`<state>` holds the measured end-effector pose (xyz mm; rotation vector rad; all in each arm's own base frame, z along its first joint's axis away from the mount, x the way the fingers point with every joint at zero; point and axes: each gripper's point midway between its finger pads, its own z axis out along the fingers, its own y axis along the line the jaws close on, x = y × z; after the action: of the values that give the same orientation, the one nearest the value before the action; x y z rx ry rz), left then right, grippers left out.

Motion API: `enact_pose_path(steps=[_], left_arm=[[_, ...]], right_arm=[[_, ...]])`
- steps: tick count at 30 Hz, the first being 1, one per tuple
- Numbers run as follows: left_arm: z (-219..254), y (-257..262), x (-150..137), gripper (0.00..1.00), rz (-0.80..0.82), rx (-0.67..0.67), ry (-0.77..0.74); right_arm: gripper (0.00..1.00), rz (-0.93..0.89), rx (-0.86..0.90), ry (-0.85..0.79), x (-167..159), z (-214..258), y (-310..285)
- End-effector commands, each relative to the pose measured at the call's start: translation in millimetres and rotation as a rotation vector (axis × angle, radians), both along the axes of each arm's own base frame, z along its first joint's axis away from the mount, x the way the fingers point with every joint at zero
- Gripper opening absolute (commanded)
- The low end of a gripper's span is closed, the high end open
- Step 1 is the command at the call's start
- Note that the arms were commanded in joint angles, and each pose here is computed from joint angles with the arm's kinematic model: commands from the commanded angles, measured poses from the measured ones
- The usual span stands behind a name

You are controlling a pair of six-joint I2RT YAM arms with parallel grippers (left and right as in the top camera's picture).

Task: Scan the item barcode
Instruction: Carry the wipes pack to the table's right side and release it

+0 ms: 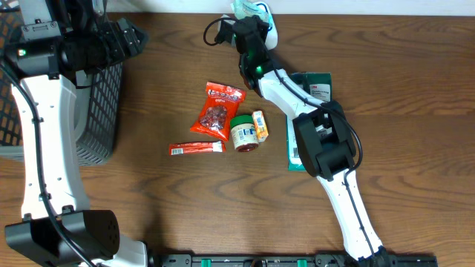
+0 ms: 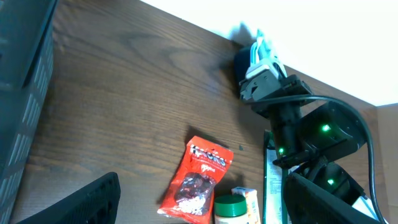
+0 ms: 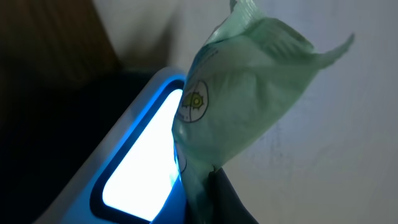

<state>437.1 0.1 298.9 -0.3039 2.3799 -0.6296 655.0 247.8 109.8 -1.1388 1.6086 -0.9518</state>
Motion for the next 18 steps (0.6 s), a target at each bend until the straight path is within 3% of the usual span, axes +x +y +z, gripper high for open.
enact_pose_path(steps=[1,10,18], left_arm=[[-3.6,0.1,0.2,0.84,-0.007,0.010,0.005],[-3.4,0.1,0.1,0.84,-0.007,0.010,0.005],[-3.4,0.1,0.1,0.84,-0.007,0.010,0.005]], right_arm=[[0.01,-0.003,0.151,-0.031,4.5,6.7,4.3],[0.01,-0.014,0.205,-0.069,6.3,20.8,3.7],[0.01,-0.075,0.486,-0.145,-12.3,130.5,-9.7]])
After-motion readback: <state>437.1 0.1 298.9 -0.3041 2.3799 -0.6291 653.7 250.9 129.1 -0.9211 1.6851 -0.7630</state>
